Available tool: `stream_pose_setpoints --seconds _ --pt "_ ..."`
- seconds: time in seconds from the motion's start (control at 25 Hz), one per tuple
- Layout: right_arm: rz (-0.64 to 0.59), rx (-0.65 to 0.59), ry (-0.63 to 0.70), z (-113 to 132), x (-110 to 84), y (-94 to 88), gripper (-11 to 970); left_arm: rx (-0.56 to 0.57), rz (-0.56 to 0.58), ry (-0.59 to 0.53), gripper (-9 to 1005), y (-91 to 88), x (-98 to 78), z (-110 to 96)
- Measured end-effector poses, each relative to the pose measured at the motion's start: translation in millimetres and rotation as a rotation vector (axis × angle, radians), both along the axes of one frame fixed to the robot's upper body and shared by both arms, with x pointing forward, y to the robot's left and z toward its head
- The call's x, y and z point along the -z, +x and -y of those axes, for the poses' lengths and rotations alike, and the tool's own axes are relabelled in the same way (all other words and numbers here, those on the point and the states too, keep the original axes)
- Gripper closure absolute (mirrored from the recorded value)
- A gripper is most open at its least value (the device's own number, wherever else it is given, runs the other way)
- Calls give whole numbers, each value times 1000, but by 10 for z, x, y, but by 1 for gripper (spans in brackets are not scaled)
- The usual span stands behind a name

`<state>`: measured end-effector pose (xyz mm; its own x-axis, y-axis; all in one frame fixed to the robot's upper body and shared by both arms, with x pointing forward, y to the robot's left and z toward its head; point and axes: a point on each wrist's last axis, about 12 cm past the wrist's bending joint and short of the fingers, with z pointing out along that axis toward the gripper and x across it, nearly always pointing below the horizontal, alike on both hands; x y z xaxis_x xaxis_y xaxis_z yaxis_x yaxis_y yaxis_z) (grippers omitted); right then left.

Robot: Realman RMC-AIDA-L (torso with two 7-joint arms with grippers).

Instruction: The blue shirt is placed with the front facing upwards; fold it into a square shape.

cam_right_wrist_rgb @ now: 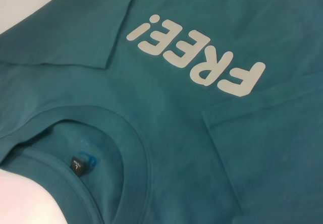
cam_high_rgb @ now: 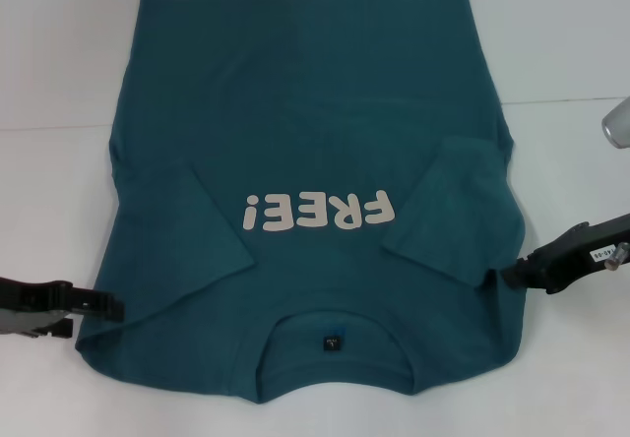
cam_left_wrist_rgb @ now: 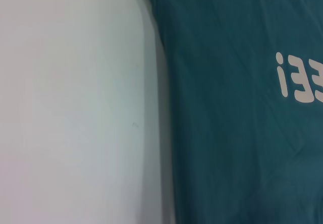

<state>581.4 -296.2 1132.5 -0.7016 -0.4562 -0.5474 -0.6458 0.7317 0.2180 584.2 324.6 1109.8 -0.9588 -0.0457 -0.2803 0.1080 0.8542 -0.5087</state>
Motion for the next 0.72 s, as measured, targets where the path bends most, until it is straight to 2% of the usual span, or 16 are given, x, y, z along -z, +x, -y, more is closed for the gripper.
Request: stream_pose_setpoints --seconds 0.72 --pt "4 2 -2 3 -3 12 921 3 -15 -9 115 14 36 48"
